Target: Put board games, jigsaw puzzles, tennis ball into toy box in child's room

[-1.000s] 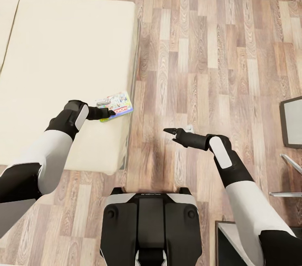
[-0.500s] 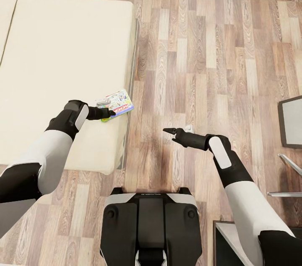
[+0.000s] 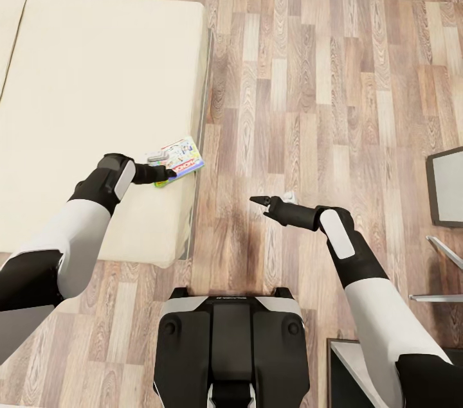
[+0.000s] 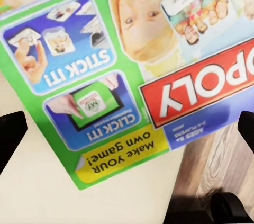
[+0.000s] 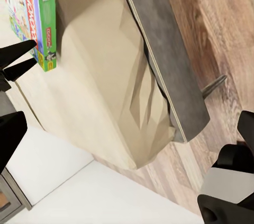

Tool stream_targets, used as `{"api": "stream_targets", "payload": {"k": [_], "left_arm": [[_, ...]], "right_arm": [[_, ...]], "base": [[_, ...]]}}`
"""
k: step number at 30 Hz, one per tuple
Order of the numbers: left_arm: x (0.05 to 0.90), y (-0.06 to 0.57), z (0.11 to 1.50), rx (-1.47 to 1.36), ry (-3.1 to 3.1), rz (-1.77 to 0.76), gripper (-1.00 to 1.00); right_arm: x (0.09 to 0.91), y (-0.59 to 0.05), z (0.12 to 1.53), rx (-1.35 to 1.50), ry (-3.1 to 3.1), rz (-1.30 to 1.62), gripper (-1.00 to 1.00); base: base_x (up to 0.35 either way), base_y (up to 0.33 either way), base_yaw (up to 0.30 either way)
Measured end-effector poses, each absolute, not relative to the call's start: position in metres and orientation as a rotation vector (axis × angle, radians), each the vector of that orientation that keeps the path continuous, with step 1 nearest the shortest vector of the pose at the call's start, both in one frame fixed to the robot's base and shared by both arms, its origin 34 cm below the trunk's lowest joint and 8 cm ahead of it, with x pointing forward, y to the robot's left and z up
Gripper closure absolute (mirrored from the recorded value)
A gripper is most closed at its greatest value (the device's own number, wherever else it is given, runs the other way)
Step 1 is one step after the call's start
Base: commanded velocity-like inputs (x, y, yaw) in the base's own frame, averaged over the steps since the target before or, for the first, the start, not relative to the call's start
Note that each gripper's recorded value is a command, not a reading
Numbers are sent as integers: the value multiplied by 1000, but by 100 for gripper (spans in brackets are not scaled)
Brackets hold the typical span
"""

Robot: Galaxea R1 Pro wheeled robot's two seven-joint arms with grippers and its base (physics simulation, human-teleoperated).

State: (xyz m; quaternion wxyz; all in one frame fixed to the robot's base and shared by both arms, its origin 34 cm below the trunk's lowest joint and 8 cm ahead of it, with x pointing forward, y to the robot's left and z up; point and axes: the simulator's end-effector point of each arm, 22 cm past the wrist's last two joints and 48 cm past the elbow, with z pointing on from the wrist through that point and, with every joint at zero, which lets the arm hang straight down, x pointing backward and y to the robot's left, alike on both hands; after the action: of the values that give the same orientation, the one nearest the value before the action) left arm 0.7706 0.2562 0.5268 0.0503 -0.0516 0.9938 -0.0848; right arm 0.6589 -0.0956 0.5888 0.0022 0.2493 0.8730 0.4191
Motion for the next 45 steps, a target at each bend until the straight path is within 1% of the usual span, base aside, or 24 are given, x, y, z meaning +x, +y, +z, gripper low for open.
{"api": "stream_targets", "payload": {"k": [9,14,17,19,23,27,35,40,43,45], "left_arm": [[769,263,527,-160,3031,-248,-100],[768,280,528,-170,3035,-223,-100],[767,302,528,-181,3038,-181,-100],[765,337,531,-198,3039,-112,-100],[759,376,537,-231,3056,-45,-100],[756,398,546,-259,3061,-78,-100],[759,413,581,-305,3015,-394,-100],[758,415,621,-353,2937,-710,-100],[741,401,650,-379,2846,-1016,-100],[727,391,660,-392,2808,-1148,-100]], "right_arm": [[658,-98,588,782,2742,1309,-100],[657,-100,587,781,2745,1303,-100],[656,-101,587,780,2748,1301,-100],[655,-102,586,781,2750,1299,-100],[653,-103,585,783,2752,1296,-100],[653,-103,586,782,2751,1296,-100],[645,-103,589,790,2757,1299,-100],[631,-102,597,794,2730,1325,-100],[624,-103,618,752,2663,1335,-100],[617,-103,628,733,2646,1333,-100]], "base": [[0,0,0],[0,0,0],[0,0,0],[0,0,0],[0,0,0],[0,0,0],[0,0,0],[0,0,0],[0,0,0],[0,0,0]]}}
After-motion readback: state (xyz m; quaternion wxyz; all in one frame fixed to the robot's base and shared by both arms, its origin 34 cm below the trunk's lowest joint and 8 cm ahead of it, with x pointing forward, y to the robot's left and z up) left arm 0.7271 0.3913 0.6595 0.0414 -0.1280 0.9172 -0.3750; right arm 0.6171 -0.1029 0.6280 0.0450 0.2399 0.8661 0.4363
